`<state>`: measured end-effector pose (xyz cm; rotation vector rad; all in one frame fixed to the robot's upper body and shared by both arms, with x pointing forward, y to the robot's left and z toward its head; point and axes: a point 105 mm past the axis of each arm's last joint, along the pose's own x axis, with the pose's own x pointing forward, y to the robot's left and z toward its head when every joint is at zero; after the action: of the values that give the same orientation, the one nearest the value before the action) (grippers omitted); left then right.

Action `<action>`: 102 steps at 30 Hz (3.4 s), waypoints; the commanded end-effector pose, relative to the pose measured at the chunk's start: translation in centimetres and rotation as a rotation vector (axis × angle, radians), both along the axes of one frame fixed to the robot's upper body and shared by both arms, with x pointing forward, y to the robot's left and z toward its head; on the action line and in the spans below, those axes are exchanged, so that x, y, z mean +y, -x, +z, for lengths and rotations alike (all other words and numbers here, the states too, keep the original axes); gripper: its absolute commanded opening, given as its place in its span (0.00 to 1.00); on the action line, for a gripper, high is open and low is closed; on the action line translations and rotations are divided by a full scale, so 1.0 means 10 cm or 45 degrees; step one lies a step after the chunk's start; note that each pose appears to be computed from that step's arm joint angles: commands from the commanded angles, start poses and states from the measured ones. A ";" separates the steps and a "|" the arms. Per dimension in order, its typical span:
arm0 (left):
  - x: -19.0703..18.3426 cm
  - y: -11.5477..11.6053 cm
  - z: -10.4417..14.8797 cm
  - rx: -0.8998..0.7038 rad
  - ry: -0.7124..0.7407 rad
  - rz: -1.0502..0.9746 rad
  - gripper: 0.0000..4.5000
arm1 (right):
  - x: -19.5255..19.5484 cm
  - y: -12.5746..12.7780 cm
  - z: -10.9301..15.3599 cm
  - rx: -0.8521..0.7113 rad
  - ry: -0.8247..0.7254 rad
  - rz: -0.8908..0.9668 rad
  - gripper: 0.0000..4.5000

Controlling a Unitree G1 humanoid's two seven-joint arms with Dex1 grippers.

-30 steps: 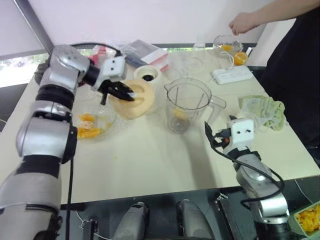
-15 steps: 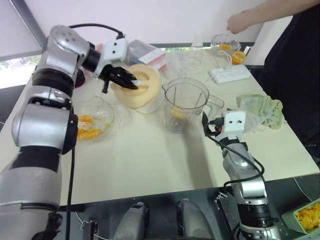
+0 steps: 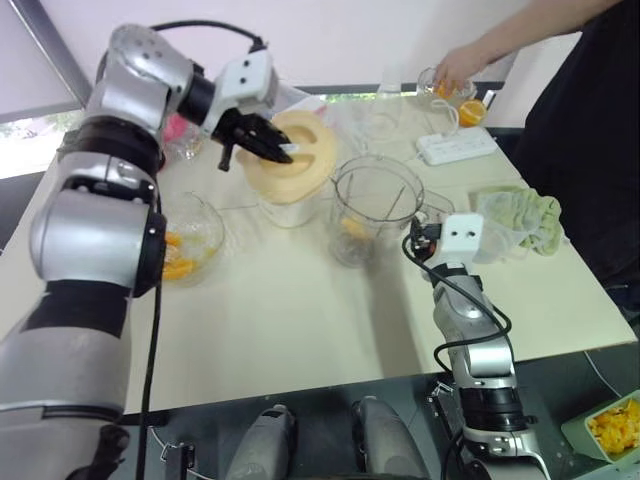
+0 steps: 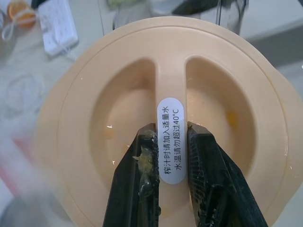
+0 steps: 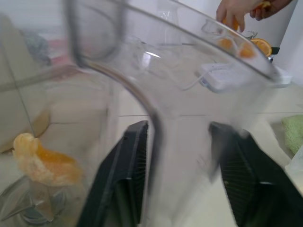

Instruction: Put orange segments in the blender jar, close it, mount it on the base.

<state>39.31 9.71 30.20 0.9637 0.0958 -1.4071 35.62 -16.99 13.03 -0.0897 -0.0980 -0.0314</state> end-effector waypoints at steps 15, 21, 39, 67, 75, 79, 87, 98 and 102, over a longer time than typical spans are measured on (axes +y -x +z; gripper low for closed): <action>-0.85 0.08 0.17 -0.084 -0.073 -0.118 0.06 | 0.44 0.07 0.47 -0.191 0.012 0.155 0.51; -0.88 0.04 0.07 -0.086 -0.097 -0.094 0.06 | 0.51 0.12 0.47 -0.187 -0.004 0.165 0.51; -0.77 -0.01 0.08 -0.078 -0.079 -0.033 0.06 | 0.44 0.12 0.32 -0.146 -0.083 0.134 0.34; -0.68 0.06 -0.43 0.090 -0.271 -0.143 0.06 | 0.77 0.38 0.39 -0.132 -0.215 0.483 0.34; -0.69 0.09 -0.44 0.113 -0.278 -0.184 0.06 | 0.86 0.41 0.42 -0.122 -0.232 0.567 0.34; -0.71 0.10 -0.41 0.103 -0.261 -0.198 0.06 | 0.87 0.39 0.43 -0.129 -0.231 0.568 0.34; -0.83 0.15 -0.29 0.074 -0.200 -0.252 0.06 | 0.89 0.38 0.45 -0.135 -0.229 0.585 0.34; -0.85 0.16 -0.37 0.173 -0.153 -0.239 0.06 | 0.87 0.38 0.41 -0.126 -0.197 0.573 0.34; -0.83 0.19 -0.28 0.257 -0.087 -0.204 0.06 | 0.86 0.38 0.40 -0.125 -0.166 0.570 0.34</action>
<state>38.05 2.42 26.82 0.9173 0.2399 -1.6175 32.77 -11.53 13.72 0.0506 -0.0787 0.2617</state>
